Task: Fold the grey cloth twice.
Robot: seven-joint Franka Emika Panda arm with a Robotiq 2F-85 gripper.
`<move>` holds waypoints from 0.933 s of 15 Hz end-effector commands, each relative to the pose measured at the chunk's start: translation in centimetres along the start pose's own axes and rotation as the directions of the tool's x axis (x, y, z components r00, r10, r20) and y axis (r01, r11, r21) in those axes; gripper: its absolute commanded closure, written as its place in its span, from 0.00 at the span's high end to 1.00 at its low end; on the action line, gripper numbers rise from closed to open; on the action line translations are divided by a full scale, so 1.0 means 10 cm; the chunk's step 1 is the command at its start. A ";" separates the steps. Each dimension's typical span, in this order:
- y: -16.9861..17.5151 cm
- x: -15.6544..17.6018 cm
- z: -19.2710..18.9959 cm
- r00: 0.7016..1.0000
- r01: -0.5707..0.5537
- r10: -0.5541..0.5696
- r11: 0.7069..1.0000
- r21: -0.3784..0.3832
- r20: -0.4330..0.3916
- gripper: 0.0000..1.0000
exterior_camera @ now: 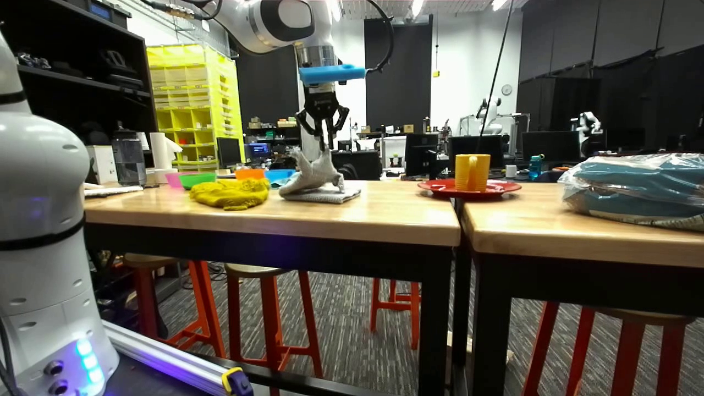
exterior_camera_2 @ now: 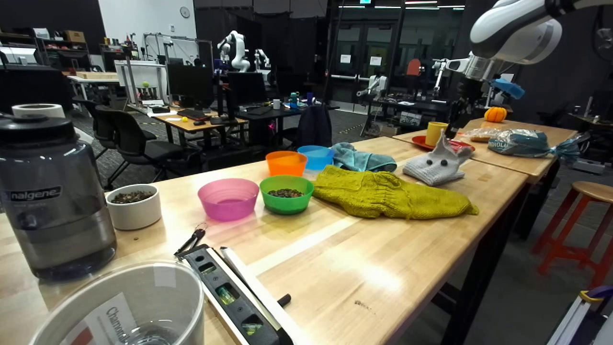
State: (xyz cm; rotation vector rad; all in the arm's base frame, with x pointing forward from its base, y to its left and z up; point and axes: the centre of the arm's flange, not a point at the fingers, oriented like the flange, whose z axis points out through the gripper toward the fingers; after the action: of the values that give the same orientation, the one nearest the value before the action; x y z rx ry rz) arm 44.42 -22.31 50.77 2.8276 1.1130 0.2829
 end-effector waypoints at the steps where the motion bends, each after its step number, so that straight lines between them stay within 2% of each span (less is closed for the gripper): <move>1: 0.02 0.02 -0.07 1.000 0.009 -0.008 1.000 -0.015 0.014 0.54; 5: -0.10 0.12 -0.13 0.999 0.007 -0.005 0.999 -0.050 0.043 0.81; 8: -0.26 0.34 -0.14 0.999 -0.029 0.031 0.997 -0.070 0.031 0.99; 14: -0.54 0.82 -0.08 0.986 -0.164 0.166 0.984 -0.070 0.021 1.00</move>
State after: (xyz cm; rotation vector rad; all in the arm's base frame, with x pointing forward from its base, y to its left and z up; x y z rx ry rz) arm 47.04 -15.42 51.87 2.8387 0.9425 0.2774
